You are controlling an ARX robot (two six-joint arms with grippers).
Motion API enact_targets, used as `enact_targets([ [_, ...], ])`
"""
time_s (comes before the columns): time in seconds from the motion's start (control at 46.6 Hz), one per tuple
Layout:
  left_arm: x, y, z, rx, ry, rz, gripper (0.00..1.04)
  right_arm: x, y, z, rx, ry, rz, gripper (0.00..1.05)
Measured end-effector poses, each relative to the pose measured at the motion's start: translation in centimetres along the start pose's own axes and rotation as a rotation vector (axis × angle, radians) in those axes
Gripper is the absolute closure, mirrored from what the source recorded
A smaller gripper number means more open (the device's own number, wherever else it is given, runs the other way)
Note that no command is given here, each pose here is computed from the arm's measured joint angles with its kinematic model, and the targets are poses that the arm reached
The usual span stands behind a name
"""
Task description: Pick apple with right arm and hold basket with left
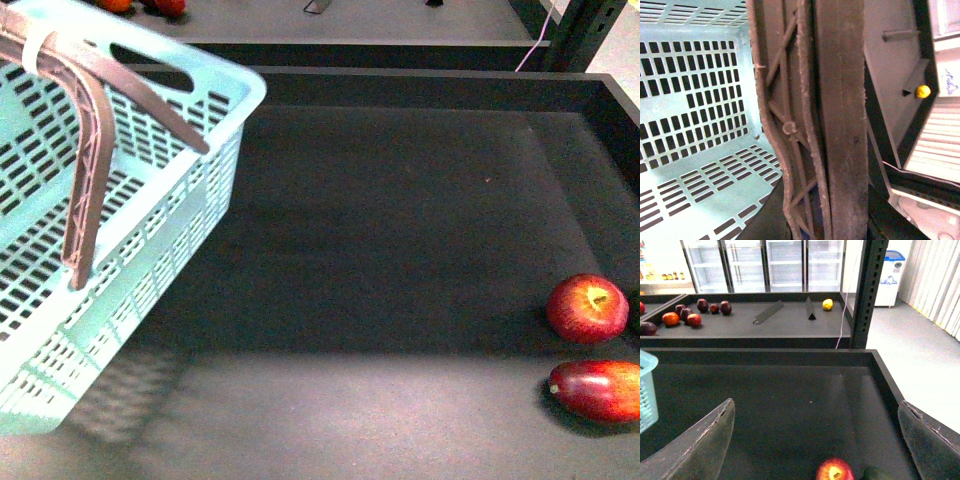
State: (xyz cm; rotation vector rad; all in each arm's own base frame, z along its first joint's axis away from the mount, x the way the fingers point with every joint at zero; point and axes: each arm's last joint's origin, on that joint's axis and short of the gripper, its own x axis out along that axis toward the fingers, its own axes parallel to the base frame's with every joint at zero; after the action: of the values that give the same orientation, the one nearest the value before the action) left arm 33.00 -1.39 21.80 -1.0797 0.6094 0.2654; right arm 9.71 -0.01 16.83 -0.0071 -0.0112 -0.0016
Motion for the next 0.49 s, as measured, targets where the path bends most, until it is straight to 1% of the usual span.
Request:
enact_targets([
  [0.15,-2.0,-2.2,-2.1,0.05,0.045,-0.072,0.86,0.0,0.0,0.0,0.0,0.0,0.0,0.09],
  [0.236,-2.9,-4.0,-4.3,0.098,0.101,-0.122,0.86,0.0,0.0,0.0,0.0,0.0,0.0,0.09],
  [0.408,-4.5,-7.1,-9.7,0.207,0.222,-0.2,0.86,0.0,0.0,0.0,0.0,0.0,0.0,0.09],
  [0.494,-5.3,-8.0,-11.5,0.246,0.262,-0.228,0.86,0.0,0.0,0.0,0.0,0.0,0.0,0.09],
])
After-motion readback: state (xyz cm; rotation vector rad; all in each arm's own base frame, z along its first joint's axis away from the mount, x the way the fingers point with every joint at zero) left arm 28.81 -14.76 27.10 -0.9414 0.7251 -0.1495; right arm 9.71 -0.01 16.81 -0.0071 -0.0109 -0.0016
